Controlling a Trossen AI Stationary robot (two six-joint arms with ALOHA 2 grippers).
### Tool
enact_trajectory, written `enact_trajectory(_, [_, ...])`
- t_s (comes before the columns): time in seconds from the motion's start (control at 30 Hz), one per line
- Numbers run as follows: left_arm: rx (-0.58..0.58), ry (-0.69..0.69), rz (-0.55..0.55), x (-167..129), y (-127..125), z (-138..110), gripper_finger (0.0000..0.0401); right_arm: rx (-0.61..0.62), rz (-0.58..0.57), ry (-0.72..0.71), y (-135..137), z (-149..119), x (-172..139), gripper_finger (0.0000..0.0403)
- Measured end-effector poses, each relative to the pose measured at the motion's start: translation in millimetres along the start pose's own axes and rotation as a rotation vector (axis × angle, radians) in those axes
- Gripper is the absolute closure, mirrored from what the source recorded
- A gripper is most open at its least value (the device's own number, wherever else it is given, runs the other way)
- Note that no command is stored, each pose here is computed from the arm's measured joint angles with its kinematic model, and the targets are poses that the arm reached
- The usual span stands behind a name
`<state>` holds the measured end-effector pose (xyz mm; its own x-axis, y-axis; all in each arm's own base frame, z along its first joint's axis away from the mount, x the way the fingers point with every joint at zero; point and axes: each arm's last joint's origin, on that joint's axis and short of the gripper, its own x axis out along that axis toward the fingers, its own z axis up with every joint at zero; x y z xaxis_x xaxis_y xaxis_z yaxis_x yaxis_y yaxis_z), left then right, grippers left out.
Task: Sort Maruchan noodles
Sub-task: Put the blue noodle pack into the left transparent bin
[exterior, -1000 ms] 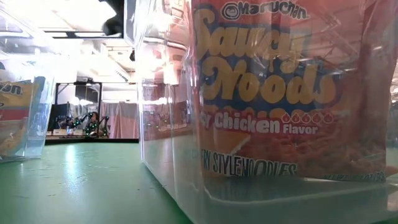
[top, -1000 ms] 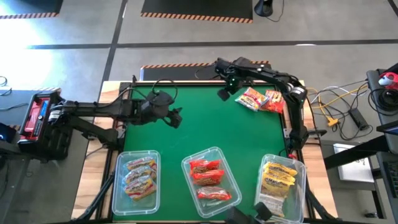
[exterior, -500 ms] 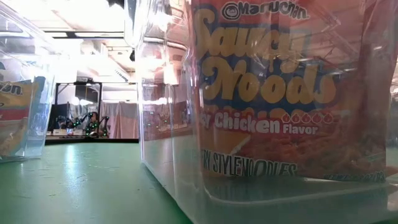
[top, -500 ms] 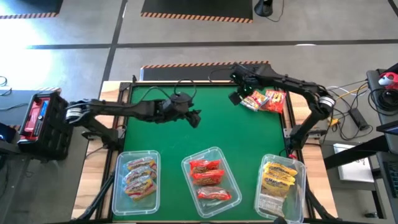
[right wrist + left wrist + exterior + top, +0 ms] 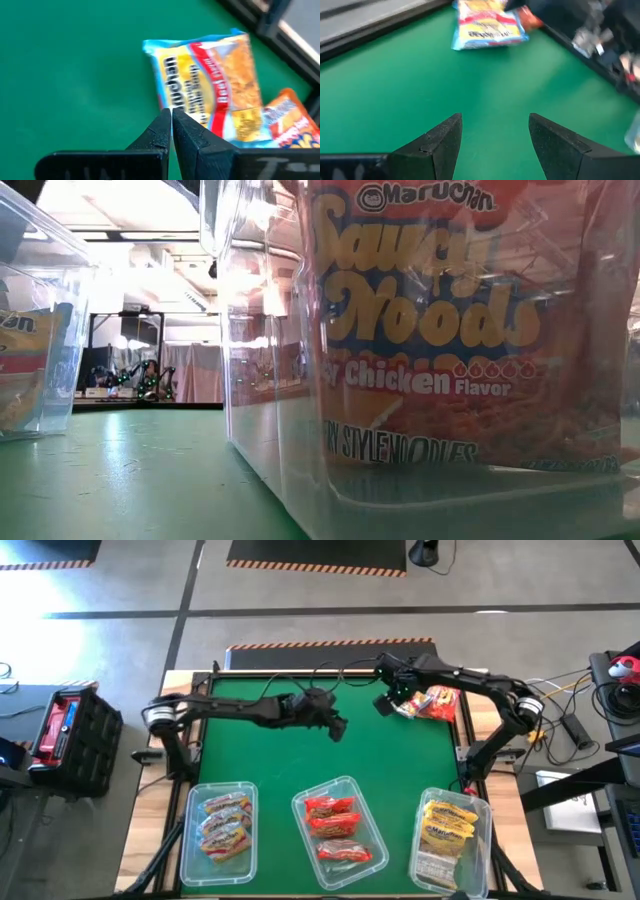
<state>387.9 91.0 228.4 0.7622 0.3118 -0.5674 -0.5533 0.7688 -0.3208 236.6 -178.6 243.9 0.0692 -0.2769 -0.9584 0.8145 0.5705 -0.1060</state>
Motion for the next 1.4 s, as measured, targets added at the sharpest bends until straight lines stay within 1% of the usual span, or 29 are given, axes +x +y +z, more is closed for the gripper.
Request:
enact_trajectory(0.1, [0.079, 0.033, -0.074, 12.6, -0.4, 6.9, 0.0188, 0.063, -0.015, 0.013, -8.4, 0.9, 3.5, 0.0394])
enact_trajectory(0.17, [0.124, 0.028, -0.11, 16.7, -3.7, 12.8, 0.0188, 0.088, -0.027, 0.044, -13.5, 1.8, 9.0, 0.0394])
enact_trajectory(0.23, [0.155, 0.018, -0.114, 19.7, -5.4, 16.2, 0.0188, 0.106, -0.044, 0.086, -18.0, 2.4, 16.9, 0.0394])
enact_trajectory(0.33, [0.193, 0.031, -0.127, 21.9, -5.6, 15.0, 0.0188, 0.145, -0.073, 0.157, -22.3, 2.9, 31.1, 0.0394])
enact_trajectory(0.53, [0.207, 0.052, -0.12, 24.3, 1.5, 9.6, 0.0188, 0.118, -0.174, 0.242, -19.8, 4.4, 61.2, 0.0394])
enact_trajectory(0.6, [0.203, 0.05, -0.115, 25.0, 4.9, 9.8, 0.0188, 0.107, -0.188, 0.282, -19.6, 3.9, 71.7, 0.0394])
enact_trajectory(0.67, [0.201, 0.054, -0.109, 24.7, 7.7, 8.5, 0.0188, 0.076, -0.24, 0.329, -18.1, 2.6, 78.2, 0.0394])
enact_trajectory(0.73, [0.199, 0.051, -0.108, 24.9, 9.3, 7.7, 0.0188, 0.012, -0.273, 0.385, -14.6, 3.0, 79.3, 0.0394])
enact_trajectory(0.83, [0.197, 0.053, -0.113, 24.9, 11.0, 8.4, 0.0188, -0.098, -0.277, 0.46, -10.3, 5.5, 80.0, 0.0394])
enact_trajectory(0.9, [0.2, 0.054, -0.119, 24.8, 12.8, 9.6, 0.0188, -0.199, -0.268, 0.488, -7.9, 7.7, 78.6, 0.0394])
enact_trajectory(1.0, [0.203, 0.051, -0.115, 24.6, 14.7, 10.8, 0.0188, -0.35, -0.233, 0.494, -3.0, 12.6, 73.9, 0.0394])
enact_trajectory(1.1, [0.207, 0.05, -0.115, 24.4, 15.0, 11.1, 0.0188, -0.473, -0.176, 0.485, 1.7, 16.9, 69.6, 0.0394])
enact_trajectory(1.17, [0.207, 0.05, -0.115, 24.3, 15.0, 11.2, 0.0188, -0.533, -0.143, 0.478, 3.2, 19.4, 67.7, 0.0394])
enact_trajectory(1.23, [0.207, 0.05, -0.115, 24.3, 15.0, 11.2, 0.0188, -0.561, -0.131, 0.474, 3.0, 21.2, 66.2, 0.0394])
enact_trajectory(1.27, [0.207, 0.05, -0.115, 24.3, 15.0, 11.2, 0.0188, -0.549, -0.141, 0.471, 0.8, 22.9, 65.3, 0.0394])
enact_trajectory(1.4, [0.207, 0.052, -0.12, 24.3, 14.9, 11.1, 0.0188, -0.409, -0.169, 0.439, -17.5, 31.4, 57.1, 0.0394])
